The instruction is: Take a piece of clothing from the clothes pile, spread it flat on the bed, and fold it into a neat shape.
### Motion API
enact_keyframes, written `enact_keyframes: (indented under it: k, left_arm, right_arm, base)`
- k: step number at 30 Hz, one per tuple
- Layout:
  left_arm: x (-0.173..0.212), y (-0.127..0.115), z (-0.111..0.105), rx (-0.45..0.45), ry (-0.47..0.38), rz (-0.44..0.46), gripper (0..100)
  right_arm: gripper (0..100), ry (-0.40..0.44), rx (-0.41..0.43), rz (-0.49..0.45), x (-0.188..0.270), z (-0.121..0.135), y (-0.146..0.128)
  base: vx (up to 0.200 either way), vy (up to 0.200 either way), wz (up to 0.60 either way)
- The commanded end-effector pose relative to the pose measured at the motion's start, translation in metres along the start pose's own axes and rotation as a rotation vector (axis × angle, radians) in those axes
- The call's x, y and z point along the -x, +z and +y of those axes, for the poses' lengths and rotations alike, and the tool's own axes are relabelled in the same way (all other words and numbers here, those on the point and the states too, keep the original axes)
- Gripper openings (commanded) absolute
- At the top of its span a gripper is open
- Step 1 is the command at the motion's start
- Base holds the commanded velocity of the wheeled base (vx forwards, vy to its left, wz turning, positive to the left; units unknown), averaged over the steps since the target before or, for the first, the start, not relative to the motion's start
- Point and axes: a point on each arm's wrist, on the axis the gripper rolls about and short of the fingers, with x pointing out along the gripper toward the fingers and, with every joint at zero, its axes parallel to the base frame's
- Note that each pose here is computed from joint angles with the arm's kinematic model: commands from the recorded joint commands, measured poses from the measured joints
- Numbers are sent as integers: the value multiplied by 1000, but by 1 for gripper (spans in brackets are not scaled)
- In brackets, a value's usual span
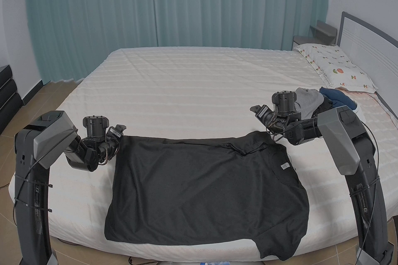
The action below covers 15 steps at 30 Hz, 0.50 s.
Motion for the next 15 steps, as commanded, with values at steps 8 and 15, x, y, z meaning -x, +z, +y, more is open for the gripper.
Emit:
enact_keyframes:
  k: [8, 15]
  left_arm:
    - [1, 0, 0, -5, 4, -2, 100]
    - [1, 0, 0, -6, 4, -2, 100]
  right_arm:
    - [0, -23, 71, -74, -16, -23, 2]
    - [0, -29, 107, 41, 35, -9, 11]
  base:
    - [0, 0, 0]
    - [0, 0, 0]
